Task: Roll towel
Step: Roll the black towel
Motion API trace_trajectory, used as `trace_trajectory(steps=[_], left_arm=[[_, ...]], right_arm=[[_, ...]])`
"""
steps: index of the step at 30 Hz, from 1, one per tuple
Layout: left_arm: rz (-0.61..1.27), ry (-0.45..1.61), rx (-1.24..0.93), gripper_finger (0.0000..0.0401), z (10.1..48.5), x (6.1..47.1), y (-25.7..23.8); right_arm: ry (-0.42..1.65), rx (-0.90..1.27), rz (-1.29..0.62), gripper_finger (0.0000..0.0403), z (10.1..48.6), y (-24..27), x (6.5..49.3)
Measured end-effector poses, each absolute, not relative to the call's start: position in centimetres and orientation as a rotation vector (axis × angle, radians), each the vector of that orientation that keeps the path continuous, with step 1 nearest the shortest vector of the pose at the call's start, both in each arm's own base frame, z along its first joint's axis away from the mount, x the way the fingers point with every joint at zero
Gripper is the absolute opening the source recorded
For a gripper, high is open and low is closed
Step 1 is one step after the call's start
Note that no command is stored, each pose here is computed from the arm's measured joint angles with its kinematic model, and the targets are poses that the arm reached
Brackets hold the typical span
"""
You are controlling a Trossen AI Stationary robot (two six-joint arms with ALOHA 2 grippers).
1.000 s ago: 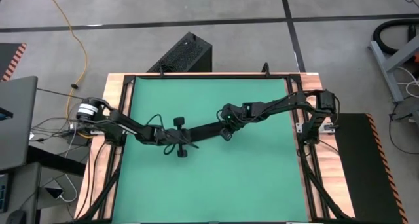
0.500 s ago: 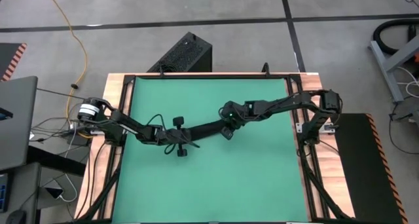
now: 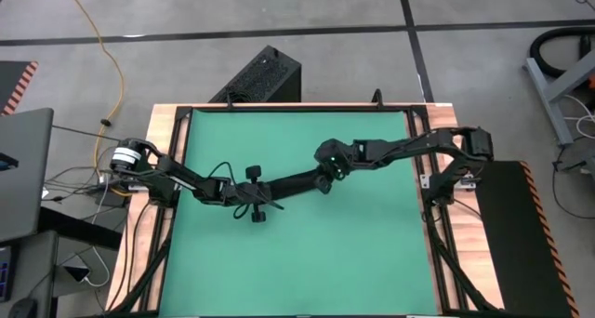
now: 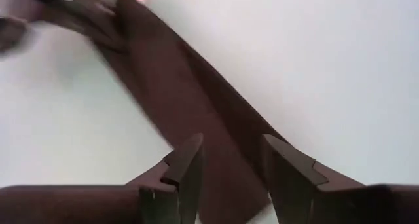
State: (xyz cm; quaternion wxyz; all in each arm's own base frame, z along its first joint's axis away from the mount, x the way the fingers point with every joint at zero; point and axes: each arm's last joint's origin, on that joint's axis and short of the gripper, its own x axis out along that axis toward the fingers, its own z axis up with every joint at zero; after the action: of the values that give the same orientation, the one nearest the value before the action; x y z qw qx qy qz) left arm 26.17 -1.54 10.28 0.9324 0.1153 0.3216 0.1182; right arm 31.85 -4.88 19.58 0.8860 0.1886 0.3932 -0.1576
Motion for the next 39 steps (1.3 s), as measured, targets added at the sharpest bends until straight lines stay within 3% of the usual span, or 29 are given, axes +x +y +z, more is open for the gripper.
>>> trace_trajectory(steps=[7, 18, 33, 39], left_arm=[[0.241, 0.657, 0.226, 0.0000, 10.3, 26.2, -1.5], [0.233, 0.654, 0.191, 0.0000, 10.3, 26.2, -1.6], [0.223, 0.640, 0.178, 0.0000, 10.6, 26.2, -1.6], [0.204, 0.545, 0.160, 0.0000, 13.7, 26.3, -2.3]], right_arm=[[0.662, 0.102, -0.113, 0.0146, 22.1, -1.5, 31.9], [0.770, 0.053, -0.092, 0.0072, 16.9, -1.9, 32.7], [0.814, 0.108, -0.140, 0.0065, 15.2, -5.6, 32.6], [0.889, 0.159, -0.143, 0.0065, 12.3, -5.5, 33.0]])
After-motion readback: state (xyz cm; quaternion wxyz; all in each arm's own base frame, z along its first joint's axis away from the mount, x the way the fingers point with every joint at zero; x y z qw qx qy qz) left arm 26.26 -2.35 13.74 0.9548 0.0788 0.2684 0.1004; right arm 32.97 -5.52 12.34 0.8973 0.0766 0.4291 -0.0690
